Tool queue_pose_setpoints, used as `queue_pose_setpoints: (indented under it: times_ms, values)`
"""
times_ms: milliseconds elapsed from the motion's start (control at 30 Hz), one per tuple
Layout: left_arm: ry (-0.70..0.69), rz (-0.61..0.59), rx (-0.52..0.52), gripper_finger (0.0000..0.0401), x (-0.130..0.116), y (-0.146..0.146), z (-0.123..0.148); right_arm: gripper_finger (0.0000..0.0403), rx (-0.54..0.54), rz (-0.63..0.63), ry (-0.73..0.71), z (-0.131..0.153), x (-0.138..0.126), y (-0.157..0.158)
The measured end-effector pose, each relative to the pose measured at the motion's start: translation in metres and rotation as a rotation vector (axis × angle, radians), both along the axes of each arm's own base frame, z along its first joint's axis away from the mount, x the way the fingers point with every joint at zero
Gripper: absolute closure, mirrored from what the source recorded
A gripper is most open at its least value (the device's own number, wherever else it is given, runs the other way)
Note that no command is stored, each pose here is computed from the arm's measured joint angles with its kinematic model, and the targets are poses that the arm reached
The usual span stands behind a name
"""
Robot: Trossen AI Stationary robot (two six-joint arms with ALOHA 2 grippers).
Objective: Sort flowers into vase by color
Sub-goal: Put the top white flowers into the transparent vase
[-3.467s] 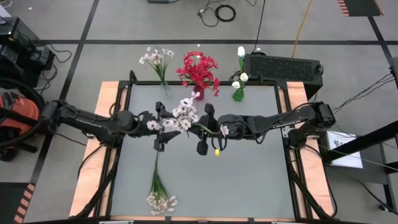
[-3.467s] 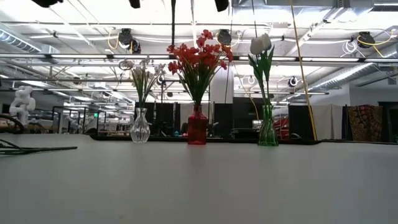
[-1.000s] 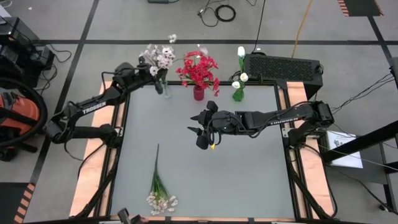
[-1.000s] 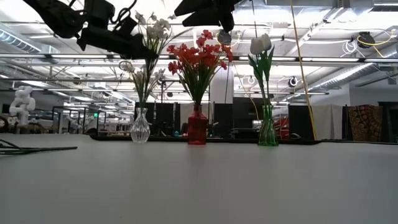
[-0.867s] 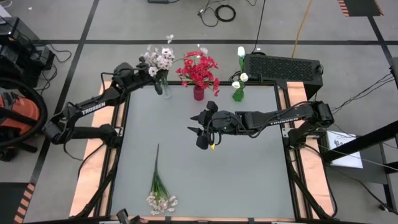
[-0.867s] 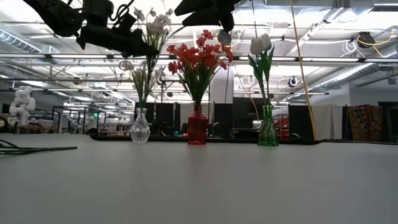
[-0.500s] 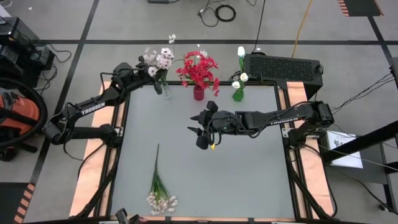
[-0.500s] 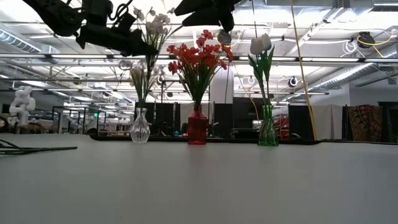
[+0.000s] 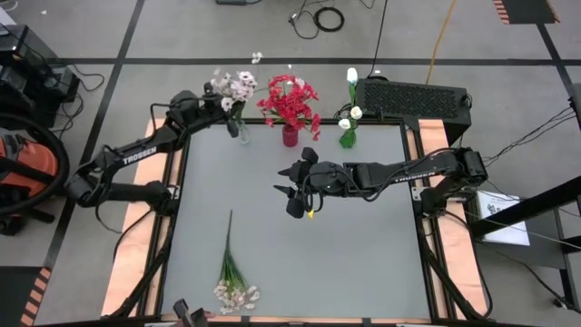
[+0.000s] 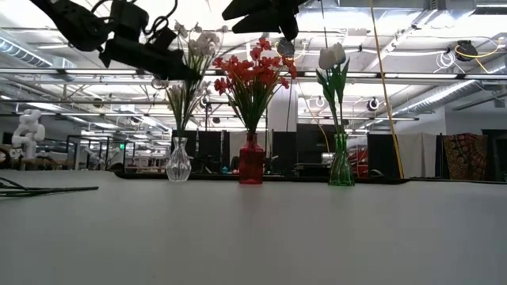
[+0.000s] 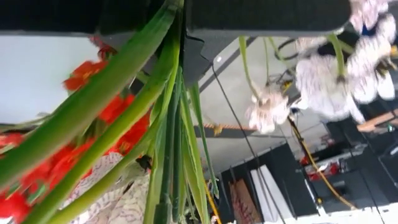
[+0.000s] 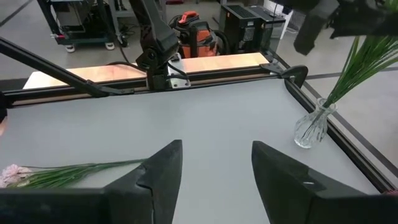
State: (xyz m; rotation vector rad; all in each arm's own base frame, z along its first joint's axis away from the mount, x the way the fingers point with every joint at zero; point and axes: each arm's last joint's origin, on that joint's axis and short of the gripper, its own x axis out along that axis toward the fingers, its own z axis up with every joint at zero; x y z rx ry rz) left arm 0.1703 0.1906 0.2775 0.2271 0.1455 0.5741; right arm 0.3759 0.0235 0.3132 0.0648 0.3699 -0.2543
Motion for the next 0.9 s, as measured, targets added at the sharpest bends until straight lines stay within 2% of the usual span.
queue_pose_setpoints:
  times_ms: [233,333,433,600,700,900]
  values:
    - [0.028,0.015,-0.045,0.0383,0.002,0.009,-0.012,0.0218,0.0,0.0,0.0,0.0,0.0,0.0]
    - [0.04,-0.03,-0.068,0.0372,0.005,0.011,-0.018,0.0218,0.0,0.0,0.0,0.0,0.0,0.0]
    - [0.061,-0.018,-0.092,0.0343,0.005,0.011,-0.022,0.0218,0.0,0.0,0.0,0.0,0.0,0.0]
    - [0.128,0.094,-0.137,0.0275,0.0,0.011,-0.027,0.0218,0.001,0.003,0.001,0.0,0.0,0.0]
    - [0.157,0.099,-0.169,0.0237,-0.004,0.005,-0.026,0.0218,0.001,0.004,0.003,0.0,0.0,0.0]
    - [0.203,0.144,-0.26,0.0192,-0.018,-0.011,-0.02,0.0218,0.0,0.004,0.013,-0.001,0.0,0.0]
